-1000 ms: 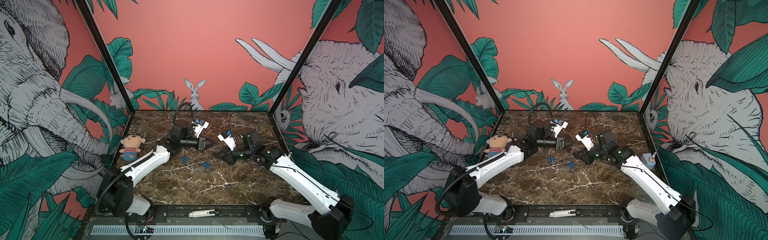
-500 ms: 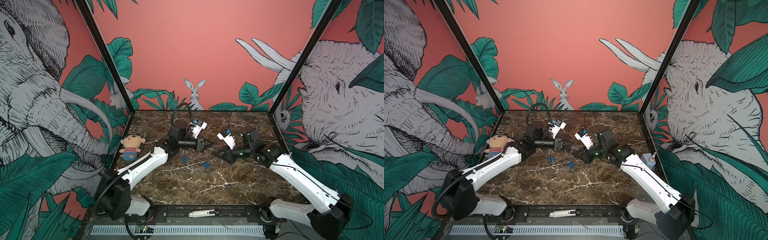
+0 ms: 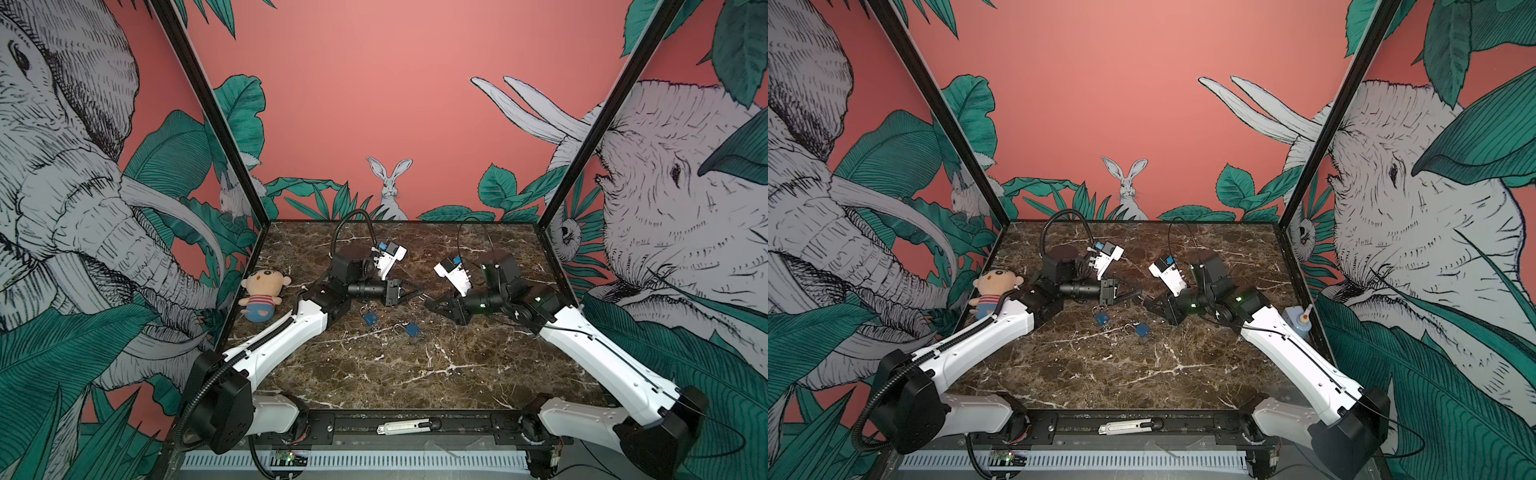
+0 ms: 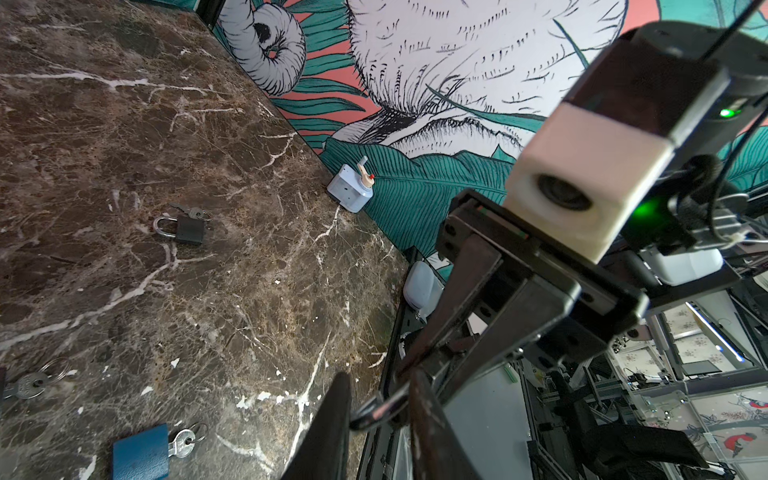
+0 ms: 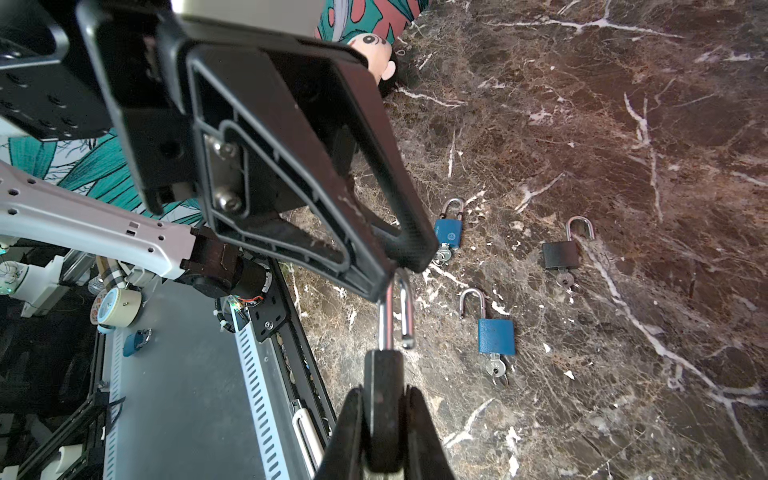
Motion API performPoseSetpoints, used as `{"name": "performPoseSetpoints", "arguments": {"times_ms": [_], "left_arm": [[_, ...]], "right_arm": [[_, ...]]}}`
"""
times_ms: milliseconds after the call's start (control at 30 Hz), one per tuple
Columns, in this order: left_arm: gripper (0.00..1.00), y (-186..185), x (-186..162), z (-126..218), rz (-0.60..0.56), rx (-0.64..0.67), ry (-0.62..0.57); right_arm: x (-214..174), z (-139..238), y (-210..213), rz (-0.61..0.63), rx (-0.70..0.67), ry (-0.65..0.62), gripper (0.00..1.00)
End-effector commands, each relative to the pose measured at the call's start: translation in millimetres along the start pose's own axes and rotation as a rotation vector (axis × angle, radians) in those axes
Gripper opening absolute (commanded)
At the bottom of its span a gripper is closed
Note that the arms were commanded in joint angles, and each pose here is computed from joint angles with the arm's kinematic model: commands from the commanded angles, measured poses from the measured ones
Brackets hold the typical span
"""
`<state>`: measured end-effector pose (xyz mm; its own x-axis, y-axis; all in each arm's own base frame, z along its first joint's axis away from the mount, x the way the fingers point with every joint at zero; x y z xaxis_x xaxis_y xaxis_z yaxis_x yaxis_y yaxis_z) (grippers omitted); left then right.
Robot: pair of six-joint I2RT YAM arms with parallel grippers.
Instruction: Lock with the key
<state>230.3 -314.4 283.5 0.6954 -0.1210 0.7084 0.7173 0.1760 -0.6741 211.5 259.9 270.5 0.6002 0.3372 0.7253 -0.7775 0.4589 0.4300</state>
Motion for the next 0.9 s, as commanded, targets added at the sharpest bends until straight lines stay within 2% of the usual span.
{"name": "performPoseSetpoints", "arguments": {"times_ms": [0, 867], "left_arm": [[0.27, -13.8, -0.9, 6.2, -0.025, -0.042, -0.004], [0.19, -12.5, -2.7, 9.9, -0.019, -0.038, -0.008]], "right_arm": [[18.5, 7.9, 6.3, 0.056, 0.009, -0.055, 0.0], [23.1, 11.4, 12.0, 0.059, 0.03, -0.067, 0.0]]}}
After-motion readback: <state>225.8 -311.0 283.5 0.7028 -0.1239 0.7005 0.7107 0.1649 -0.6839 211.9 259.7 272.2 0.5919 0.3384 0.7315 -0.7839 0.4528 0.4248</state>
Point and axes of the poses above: each gripper's point midway between its finger pads, its own z axis back along the fingers, its own y axis along the line the jaws close on, x = y × z, the point moved 1 cm from there along z, back along the fingers, and after that the axes turned 1 degree about -z, right-handed, at the moved point
